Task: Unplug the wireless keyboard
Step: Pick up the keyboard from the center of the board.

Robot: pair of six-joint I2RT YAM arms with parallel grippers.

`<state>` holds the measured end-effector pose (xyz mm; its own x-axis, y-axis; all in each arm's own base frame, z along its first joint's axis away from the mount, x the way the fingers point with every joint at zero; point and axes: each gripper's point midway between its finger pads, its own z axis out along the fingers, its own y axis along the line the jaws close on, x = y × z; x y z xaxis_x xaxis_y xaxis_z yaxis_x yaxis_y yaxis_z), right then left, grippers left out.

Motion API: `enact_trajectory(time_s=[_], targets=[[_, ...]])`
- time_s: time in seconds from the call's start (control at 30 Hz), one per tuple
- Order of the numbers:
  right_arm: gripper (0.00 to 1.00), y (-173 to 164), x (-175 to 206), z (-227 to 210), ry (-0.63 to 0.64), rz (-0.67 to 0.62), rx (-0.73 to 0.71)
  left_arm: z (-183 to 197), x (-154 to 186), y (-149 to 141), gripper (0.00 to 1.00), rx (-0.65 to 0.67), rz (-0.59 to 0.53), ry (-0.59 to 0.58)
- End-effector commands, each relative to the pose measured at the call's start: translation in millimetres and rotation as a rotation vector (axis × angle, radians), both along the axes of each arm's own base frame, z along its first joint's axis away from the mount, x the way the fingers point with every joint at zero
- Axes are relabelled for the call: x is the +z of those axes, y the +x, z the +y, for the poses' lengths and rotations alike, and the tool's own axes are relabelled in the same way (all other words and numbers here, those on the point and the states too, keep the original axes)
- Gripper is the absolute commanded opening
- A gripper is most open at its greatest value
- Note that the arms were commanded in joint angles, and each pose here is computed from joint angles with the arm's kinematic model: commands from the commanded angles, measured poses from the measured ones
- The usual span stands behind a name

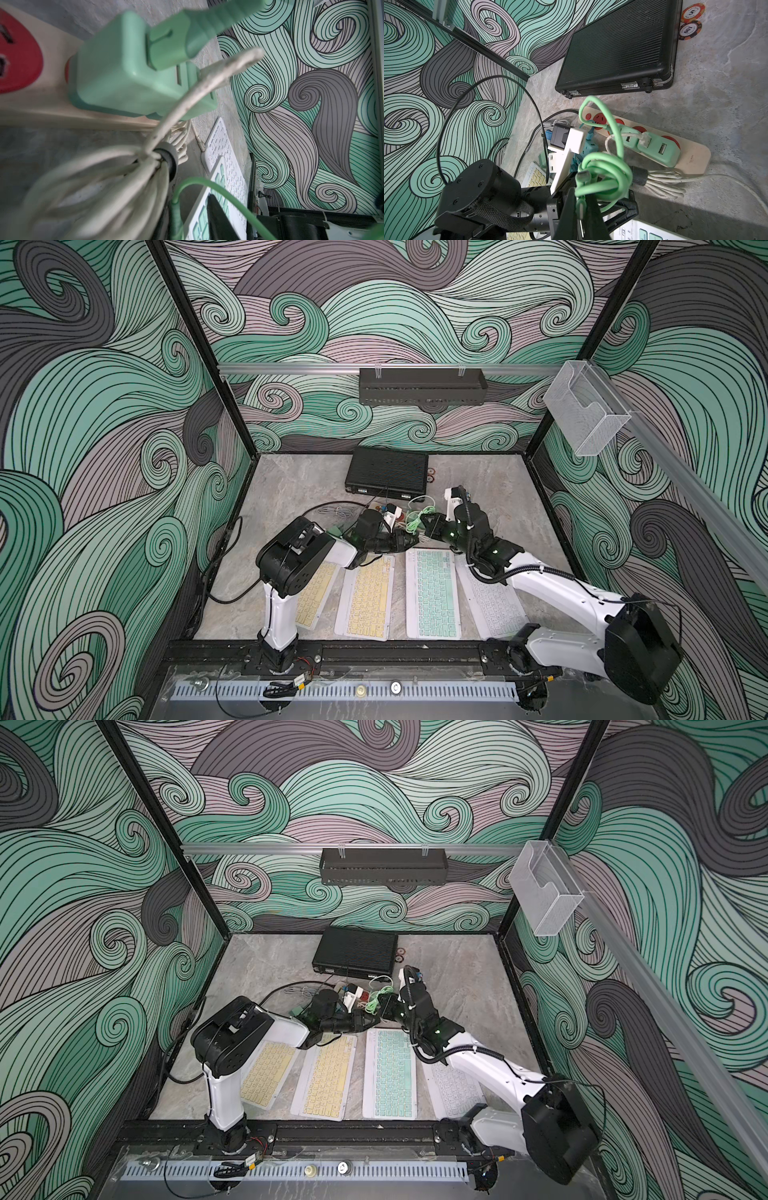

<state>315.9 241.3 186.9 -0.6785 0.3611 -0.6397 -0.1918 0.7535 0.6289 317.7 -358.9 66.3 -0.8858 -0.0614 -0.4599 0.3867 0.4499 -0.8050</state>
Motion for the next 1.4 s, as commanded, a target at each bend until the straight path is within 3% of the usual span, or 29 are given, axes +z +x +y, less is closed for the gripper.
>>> enact_trajectory(time_s=[0.0,0.2,0.33,0.67,0.8,1.03,1.17,1.37], targets=[[0.00,2.6,17.5,9.8,0.057,-0.023,0.014,-7.0,-1.1,1.2,0.36,-0.047,-0.035,0.030],[0.00,2.2,16.9,8.2,0.055,-0.023,0.008,-5.6,-0.5,3.2,0.44,-0.053,-0.057,0.036],[0.00,1.6,15.8,8.6,0.056,-0.020,0.012,-7.5,4.9,2.7,0.44,-0.070,-0.074,0.025],[0.00,0.7,13.9,6.5,0.049,-0.022,0.006,-11.4,11.1,1.4,0.25,-0.095,-0.079,0.008],[0.00,1.9,10.4,2.4,0.032,-0.021,-0.012,-10.1,12.4,1.7,0.12,-0.090,-0.082,0.010],[0.17,5.9,-0.4,-10.4,-0.033,-0.001,-0.072,-7.2,20.1,-0.4,0.02,-0.087,-0.106,0.013],[0.47,8.6,-12.5,-22.2,-0.109,0.051,-0.119,-5.4,26.2,-2.1,0.01,-0.082,-0.114,0.005],[0.74,4.1,-16.7,-51.0,-0.183,0.058,-0.185,-0.2,42.3,-7.6,0.00,-0.082,-0.148,0.000]])
